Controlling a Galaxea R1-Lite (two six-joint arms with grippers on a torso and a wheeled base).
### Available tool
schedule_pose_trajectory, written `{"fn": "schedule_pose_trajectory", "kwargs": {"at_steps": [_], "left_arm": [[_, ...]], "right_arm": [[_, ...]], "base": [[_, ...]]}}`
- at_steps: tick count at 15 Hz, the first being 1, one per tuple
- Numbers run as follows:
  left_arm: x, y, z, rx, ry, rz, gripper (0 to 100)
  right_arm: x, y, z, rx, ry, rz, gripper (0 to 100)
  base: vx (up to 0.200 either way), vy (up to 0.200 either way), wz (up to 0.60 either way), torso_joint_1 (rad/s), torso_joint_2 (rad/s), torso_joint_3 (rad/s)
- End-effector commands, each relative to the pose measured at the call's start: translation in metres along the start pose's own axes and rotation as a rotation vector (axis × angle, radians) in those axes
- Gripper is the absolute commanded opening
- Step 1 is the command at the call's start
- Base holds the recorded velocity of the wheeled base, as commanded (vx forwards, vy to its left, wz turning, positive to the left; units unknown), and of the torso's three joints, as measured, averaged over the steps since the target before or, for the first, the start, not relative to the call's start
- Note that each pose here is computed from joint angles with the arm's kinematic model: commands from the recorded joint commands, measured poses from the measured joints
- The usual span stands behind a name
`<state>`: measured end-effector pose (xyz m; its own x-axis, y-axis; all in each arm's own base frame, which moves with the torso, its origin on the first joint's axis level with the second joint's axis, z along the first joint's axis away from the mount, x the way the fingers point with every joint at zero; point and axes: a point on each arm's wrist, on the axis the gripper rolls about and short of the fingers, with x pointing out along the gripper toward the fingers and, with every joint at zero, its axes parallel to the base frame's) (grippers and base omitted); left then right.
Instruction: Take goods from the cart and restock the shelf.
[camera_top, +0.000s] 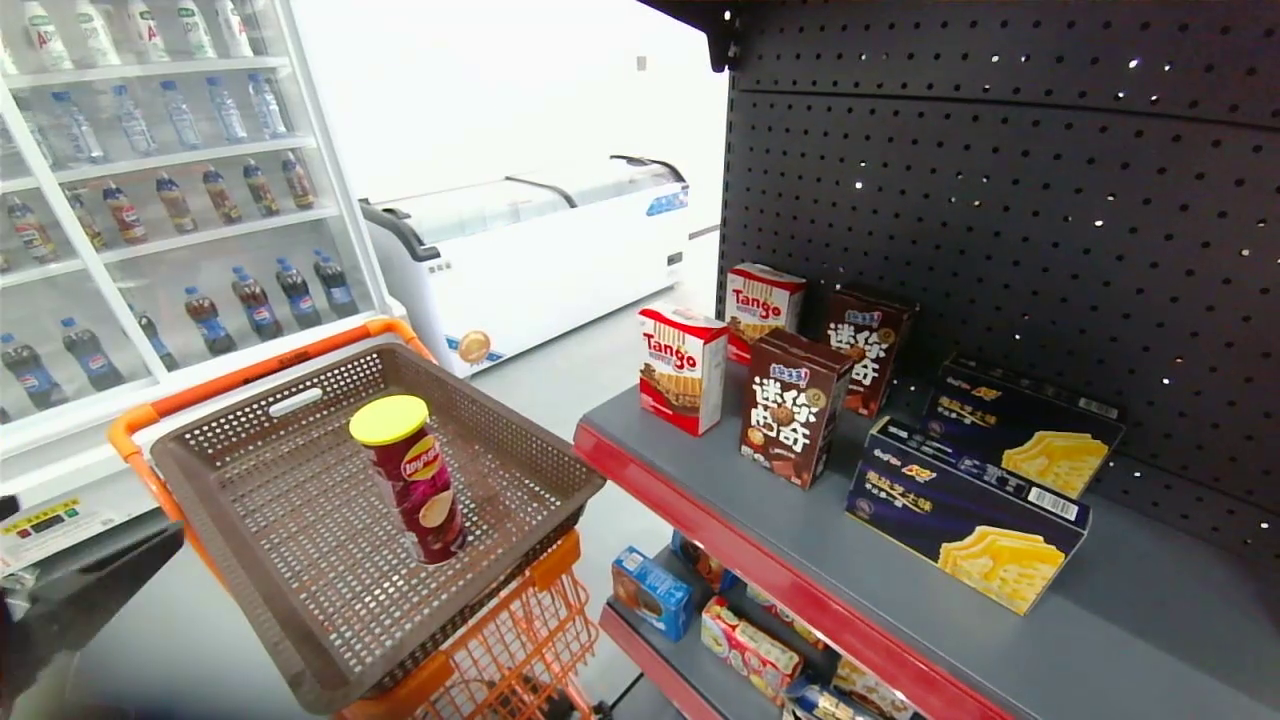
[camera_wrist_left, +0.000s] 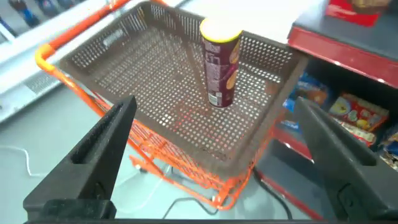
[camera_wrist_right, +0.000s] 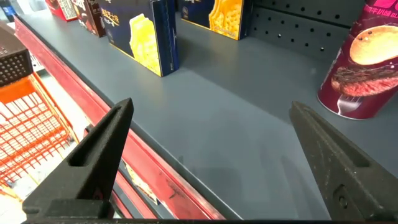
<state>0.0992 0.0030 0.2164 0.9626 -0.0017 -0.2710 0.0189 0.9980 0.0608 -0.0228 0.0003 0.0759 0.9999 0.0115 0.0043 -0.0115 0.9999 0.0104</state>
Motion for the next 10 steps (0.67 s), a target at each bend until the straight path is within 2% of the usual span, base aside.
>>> {"fn": "schedule_pose_trajectory", "kwargs": {"at_steps": [1, 2, 4, 7, 10], "left_arm": [[0.092, 0.01, -0.01, -0.009, 0.231, -0.047, 100], [0.102, 0.01, -0.017, 0.0, 0.245, -0.058, 100], [0.133, 0.002, -0.028, 0.016, 0.19, -0.092, 100], [0.164, -0.004, -0.045, 0.023, 0.158, -0.114, 100], [0.185, -0.009, -0.061, 0.032, 0.174, -0.113, 100]], "right_arm": [[0.0, 0.0, 0.0, -0.001, 0.0, 0.001, 100], [0.0, 0.0, 0.0, -0.001, 0.0, 0.001, 100], [0.0, 0.0, 0.0, -0.001, 0.0, 0.001, 100], [0.0, 0.0, 0.0, 0.0, 0.0, 0.001, 100], [0.0, 0.0, 0.0, 0.0, 0.0, 0.001, 100]], "base": [[0.0, 0.0, 0.0, 0.0, 0.0, 0.0], [0.0, 0.0, 0.0, 0.0, 0.0, 0.0], [0.0, 0.0, 0.0, 0.0, 0.0, 0.0], [0.0, 0.0, 0.0, 0.0, 0.0, 0.0], [0.0, 0.0, 0.0, 0.0, 0.0, 0.0]]}}
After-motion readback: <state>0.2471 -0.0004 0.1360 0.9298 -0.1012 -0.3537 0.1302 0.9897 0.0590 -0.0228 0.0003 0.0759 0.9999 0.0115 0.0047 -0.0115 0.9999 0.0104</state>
